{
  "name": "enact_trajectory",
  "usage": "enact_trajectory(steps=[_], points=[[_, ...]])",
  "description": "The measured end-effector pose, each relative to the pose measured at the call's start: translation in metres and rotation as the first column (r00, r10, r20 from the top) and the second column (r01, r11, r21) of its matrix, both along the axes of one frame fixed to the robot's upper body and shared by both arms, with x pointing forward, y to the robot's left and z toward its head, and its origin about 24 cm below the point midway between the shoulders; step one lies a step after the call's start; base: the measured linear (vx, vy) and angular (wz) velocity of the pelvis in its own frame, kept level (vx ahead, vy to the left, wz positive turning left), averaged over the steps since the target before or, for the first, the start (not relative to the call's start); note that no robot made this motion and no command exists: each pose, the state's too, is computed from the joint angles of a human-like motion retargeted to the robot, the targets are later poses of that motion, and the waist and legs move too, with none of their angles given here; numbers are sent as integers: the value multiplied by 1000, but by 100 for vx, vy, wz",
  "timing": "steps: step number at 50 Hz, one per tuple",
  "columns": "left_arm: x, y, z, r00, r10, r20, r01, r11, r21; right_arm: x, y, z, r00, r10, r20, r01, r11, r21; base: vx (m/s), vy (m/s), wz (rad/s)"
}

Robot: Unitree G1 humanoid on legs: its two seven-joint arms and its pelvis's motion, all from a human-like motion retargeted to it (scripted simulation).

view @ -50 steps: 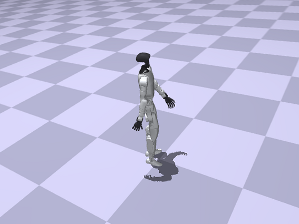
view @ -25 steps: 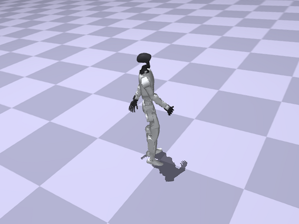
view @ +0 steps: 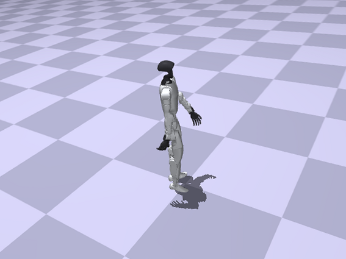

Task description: In place motions

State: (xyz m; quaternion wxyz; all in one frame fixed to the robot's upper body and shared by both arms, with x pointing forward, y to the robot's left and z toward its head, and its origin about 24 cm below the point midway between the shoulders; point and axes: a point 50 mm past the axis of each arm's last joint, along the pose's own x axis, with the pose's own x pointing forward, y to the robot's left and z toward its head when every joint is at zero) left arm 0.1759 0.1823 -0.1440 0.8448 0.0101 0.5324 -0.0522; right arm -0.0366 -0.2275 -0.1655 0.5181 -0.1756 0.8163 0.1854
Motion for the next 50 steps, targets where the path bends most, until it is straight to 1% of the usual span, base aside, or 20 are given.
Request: enact_trajectory(steps=[2, 5, 9, 12, 16, 20, 23, 25, 30, 33, 35, 38, 41, 45, 48, 50], points=[[9, 3, 5, 999, -10, 49, 9, 1000, 22, -21, -9, 5, 996, -89, -24, 87, 995, -52, 0, 0, 0], [8, 4, 5, 997, -33, 65, 31, 999, 24, -46, -18, 12, 973, -228, -42, 221, 965, -140, 0, 0, 0], [-21, -3, -9, 997, -60, -48, 60, 998, -10, -61, -19, 17, 934, -356, -33, 340, 915, -218, 0, 1, 5], [-56, -9, -22, 980, -66, -187, 62, 998, -31, -56, -14, 14, 929, -369, -10, 358, 908, -219, -1, 2, 26], [-133, -16, -34, 887, -44, -460, 19, 998, -60, -19, 3, 1, 962, -265, 61, 270, 957, -106, 0, 2, 35], [-211, -20, -31, 744, 8, -668, -78, 994, -74, 40, 26, -10, 977, -107, 184, 100, 994, 48, 1, 0, 5], [-259, -23, -23, 647, 76, -759, -178, 983, -53, 87, 47, -11, 953, -12, 303, -33, 989, 142, 0, 0, 0], [-291, -28, -15, 573, 130, -809, -265, 964, -33, 126, 70, -7, 911, 29, 412, -129, 968, 216, 4, -1, -20], [-331, -36, -1, 467, 196, -862, -382, 924, 4, 189, 123, 13, 794, 0, 608, -274, 893, 358, 1, 0, -4], [-330, -36, -1, 461, 214, -861, -390, 921, 20, 212, 145, 27, 728, -17, 686, -350, 850, 393, 2, -4, -6], [-320, -34, -5, 484, 212, -849, -372, 928, 20, 220, 155, 33, 692, -9, 722, -401, 826, 395, 1, -5, -11], [-287, -27, -16, 565, 188, -804, -312, 950, 3, 221, 157, 36, 660, 31, 750, -459, 807, 371, -1, -6, -14], [-241, -19, -27, 674, 160, -721, -246, 969, -15, 209, 147, 28, 672, 94, 735, -480, 811, 334, -1, -6, -16], [-165, -11, -35, 831, 115, -545, -176, 982, -61, 172, 116, 7, 764, 203, 612, -449, 849, 278, -1, -3, -5], [-115, -10, -32, 910, 81, -406, -131, 987, -98, 135, 85, -6, 856, 260, 447, -387, 895, 221, 0, 0, 0], [-78, -10, -26, 955, 54, -290, -89, 990, -108, 99, 58, -10, 926, 263, 271, -314, 935, 164, 0, 0, 0]])
